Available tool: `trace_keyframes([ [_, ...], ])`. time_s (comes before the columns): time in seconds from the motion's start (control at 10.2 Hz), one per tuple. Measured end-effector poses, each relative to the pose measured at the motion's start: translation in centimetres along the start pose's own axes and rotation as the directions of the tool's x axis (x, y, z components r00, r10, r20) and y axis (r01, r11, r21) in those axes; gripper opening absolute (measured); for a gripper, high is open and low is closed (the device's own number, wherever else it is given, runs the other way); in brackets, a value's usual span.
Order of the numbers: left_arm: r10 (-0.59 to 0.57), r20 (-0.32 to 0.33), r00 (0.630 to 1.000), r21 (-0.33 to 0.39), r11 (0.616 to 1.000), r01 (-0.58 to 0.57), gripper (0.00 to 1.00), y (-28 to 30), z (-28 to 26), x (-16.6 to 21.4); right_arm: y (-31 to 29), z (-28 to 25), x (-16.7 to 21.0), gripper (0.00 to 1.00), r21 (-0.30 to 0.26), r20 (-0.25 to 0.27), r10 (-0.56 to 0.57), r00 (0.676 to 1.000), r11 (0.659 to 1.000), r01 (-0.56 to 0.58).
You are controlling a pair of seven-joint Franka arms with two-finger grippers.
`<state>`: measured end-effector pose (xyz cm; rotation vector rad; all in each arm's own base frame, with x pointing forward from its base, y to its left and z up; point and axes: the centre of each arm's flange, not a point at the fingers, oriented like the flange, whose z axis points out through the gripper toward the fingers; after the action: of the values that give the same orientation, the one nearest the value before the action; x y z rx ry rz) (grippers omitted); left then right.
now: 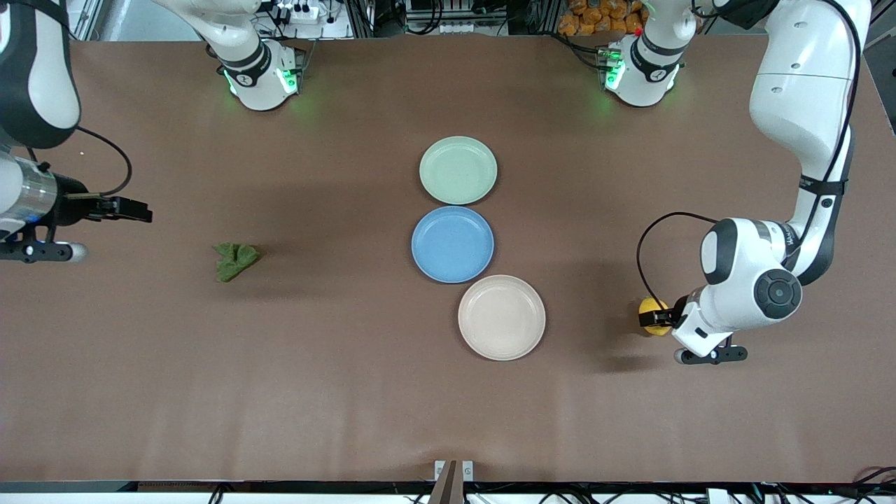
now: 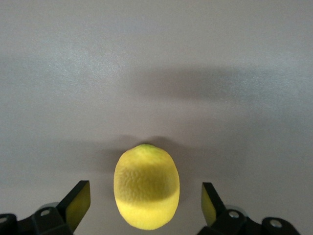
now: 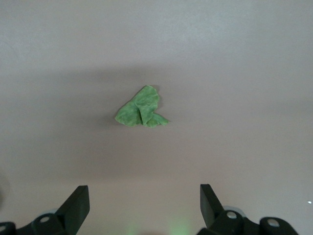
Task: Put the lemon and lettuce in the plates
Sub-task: 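Close the left gripper on the lemon while the right gripper grasps the lettuce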
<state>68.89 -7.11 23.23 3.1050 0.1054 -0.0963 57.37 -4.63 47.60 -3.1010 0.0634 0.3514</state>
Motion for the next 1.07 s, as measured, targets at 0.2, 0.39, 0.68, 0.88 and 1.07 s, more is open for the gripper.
trace_keyframes([
  [0.2, 0.005, 0.011, 1.0, 0.001, 1.0, -0.005, 1.0, 0.8, 0.8, -0.2, -0.2, 3.3, 0.3, 1.0, 0.0, 0.002, -0.003, 1.0, 1.0, 0.003],
  [0.39, 0.01, 0.025, 1.0, 0.002, 1.0, -0.01, 1.0, 1.2, 2.0, -0.4, -0.2, 5.7, 0.2, 1.0, 0.001, 0.018, -0.004, 1.0, 1.0, 0.004],
  [0.68, 0.008, 0.037, 0.999, 0.003, 1.0, -0.008, 1.0, 1.0, 3.1, -0.4, -0.3, 9.6, 0.2, 1.0, 0.004, 0.008, 0.005, 1.0, 1.0, -0.005],
  [0.88, 0.007, 0.044, 0.999, 0.003, 1.0, -0.007, 1.0, 1.0, 3.7, -0.5, -0.4, 12.4, 0.1, 1.0, 0.006, -0.01, 0.011, 1.0, 1.0, -0.011],
  [1.07, 0.006, 0.047, 0.999, 0.004, 1.0, -0.007, 1.0, 0.9, 3.9, -0.5, -0.7, 15.2, 0.6, 1.0, 0.009, -0.009, 0.008, 1.0, 1.0, -0.007],
])
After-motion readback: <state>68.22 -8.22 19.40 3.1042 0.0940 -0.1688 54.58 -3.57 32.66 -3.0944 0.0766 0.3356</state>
